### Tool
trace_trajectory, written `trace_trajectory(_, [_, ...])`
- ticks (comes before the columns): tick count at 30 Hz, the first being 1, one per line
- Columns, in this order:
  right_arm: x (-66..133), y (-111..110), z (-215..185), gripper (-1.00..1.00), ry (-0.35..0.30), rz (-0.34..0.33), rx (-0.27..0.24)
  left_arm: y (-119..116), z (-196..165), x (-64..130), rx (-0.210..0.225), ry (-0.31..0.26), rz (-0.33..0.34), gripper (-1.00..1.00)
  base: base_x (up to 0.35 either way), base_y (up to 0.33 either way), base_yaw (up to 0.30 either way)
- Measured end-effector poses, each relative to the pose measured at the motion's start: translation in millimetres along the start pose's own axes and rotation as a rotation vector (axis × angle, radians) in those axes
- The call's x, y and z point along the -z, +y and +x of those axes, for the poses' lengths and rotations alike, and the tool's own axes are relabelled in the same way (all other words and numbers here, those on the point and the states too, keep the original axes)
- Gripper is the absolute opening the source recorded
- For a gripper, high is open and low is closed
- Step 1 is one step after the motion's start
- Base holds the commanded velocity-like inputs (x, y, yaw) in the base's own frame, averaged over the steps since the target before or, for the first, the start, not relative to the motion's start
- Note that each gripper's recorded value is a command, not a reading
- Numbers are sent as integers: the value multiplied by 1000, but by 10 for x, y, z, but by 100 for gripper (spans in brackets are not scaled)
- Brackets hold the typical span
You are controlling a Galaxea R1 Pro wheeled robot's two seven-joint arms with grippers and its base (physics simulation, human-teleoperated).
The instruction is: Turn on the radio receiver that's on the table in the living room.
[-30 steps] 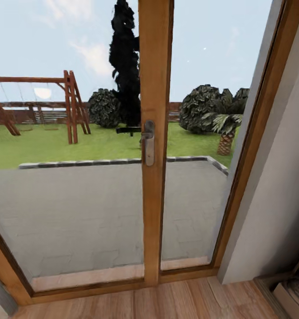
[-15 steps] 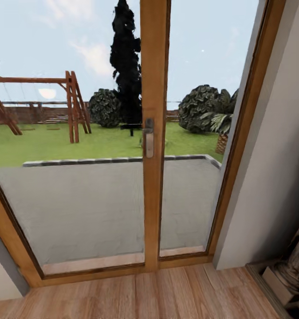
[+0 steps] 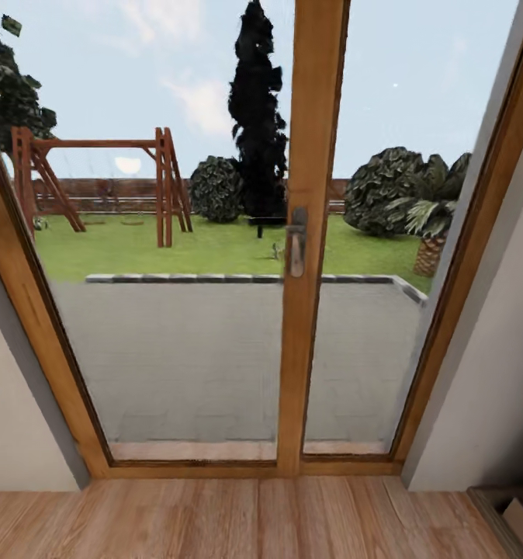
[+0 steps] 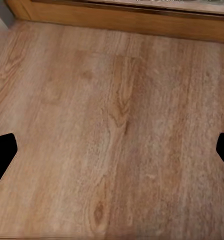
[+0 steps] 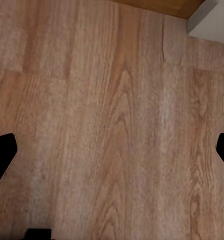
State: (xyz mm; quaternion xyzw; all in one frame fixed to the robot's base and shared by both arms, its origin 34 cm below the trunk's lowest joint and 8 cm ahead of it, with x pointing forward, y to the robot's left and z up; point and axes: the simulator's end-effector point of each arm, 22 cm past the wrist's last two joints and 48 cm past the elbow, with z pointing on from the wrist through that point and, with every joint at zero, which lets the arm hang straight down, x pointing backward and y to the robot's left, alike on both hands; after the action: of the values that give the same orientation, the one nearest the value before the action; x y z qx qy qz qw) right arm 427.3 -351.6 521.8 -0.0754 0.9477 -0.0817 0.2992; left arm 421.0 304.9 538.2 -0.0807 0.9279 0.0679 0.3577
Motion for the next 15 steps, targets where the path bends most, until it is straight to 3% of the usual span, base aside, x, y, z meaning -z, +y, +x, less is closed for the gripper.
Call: trace_trajectory(15, [0,10,5,100,1,-1,0,11,25,7,-2,-8,-2,100,0,0,299])
